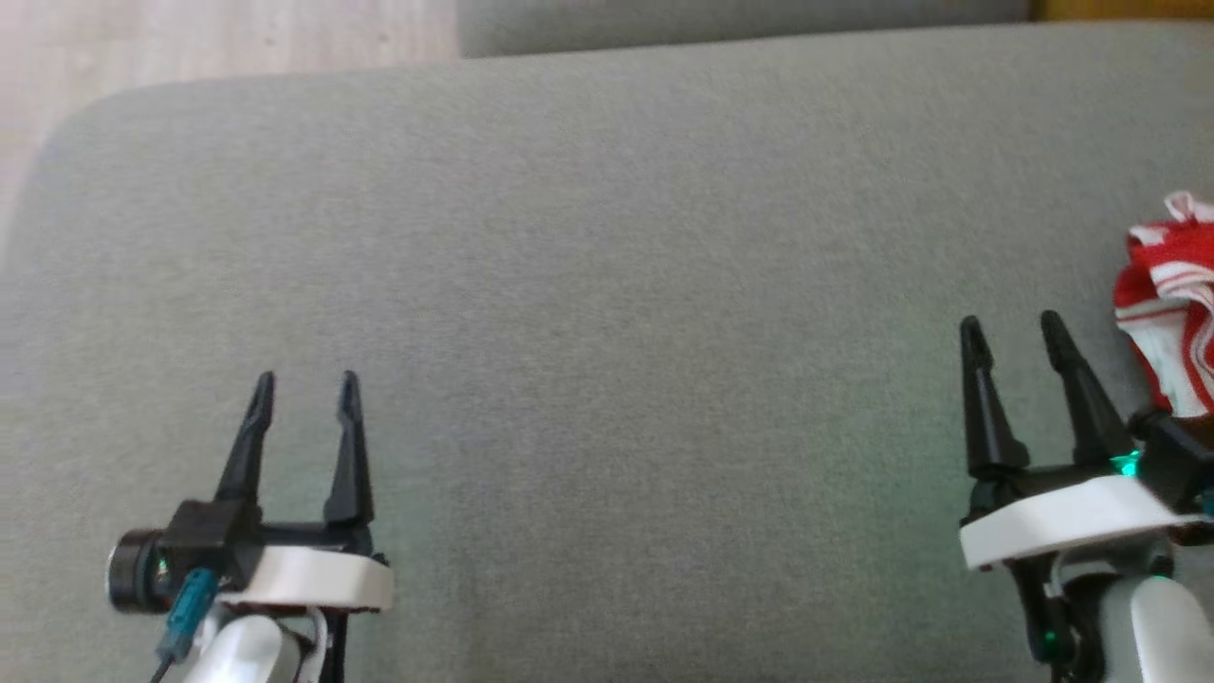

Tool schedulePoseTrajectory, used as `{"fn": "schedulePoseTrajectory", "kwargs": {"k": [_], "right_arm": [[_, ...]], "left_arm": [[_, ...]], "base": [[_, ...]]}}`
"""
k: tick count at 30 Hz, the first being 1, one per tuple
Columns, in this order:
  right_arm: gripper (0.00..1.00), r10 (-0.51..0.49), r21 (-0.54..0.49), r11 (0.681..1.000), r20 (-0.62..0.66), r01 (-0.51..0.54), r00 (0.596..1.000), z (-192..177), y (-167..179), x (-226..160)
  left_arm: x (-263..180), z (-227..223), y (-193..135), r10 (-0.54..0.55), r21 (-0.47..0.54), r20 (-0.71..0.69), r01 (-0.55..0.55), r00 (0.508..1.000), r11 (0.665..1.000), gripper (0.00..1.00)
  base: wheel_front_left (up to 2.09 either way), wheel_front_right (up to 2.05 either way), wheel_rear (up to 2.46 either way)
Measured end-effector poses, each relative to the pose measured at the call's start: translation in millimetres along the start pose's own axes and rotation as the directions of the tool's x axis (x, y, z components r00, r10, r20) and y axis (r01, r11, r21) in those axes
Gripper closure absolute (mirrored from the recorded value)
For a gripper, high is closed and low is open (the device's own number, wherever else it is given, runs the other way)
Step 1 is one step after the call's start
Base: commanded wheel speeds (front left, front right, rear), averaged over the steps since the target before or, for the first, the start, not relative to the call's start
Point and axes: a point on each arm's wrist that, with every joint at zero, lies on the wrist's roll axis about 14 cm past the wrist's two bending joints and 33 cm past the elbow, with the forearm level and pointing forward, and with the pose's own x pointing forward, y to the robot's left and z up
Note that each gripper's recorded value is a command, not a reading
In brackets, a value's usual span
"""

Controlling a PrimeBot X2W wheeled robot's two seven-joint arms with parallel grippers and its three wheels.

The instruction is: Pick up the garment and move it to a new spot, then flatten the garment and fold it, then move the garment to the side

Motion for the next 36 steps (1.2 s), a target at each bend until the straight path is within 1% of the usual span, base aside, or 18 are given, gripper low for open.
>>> {"fn": "schedulePoseTrajectory", "kwargs": {"k": [3,7,14,18,25,36], "right_arm": [[0.00,0.043,-0.003,0.999,0.034,-0.043,0.998,9,15,0],[0.00,0.065,-0.009,0.998,0.073,-0.065,0.995,22,22,-6],[0.00,0.055,-0.008,0.998,0.035,-0.055,0.998,14,22,-38],[0.00,0.047,-0.009,0.999,0.026,-0.047,0.999,13,20,-52],[0.00,0.037,-0.007,0.999,-0.012,-0.037,0.999,4,18,-62],[0.00,0.036,-0.006,0.999,-0.025,-0.036,0.999,2,18,-63]], "left_arm": [[-9,7,13,0.045,0.002,0.022,-0.045,0.999,0.999,0.00],[-26,9,20,0.075,0.008,0.025,-0.076,0.997,0.997,0.00],[-52,1,21,0.081,0.021,-0.012,-0.081,0.997,0.996,0.00],[-64,-3,20,0.086,0.013,-0.029,-0.085,0.996,0.996,0.00],[-71,-7,19,0.086,0.016,-0.047,-0.085,0.995,0.996,0.00],[-72,-8,13,0.070,0.021,-0.060,-0.069,0.996,0.997,0.00]], "base": [[0.00,0.00,0.00],[0.00,0.00,0.00],[0.00,0.00,0.00],[0.00,0.00,0.00],[0.00,0.00,0.00],[0.00,0.00,0.00]]}}
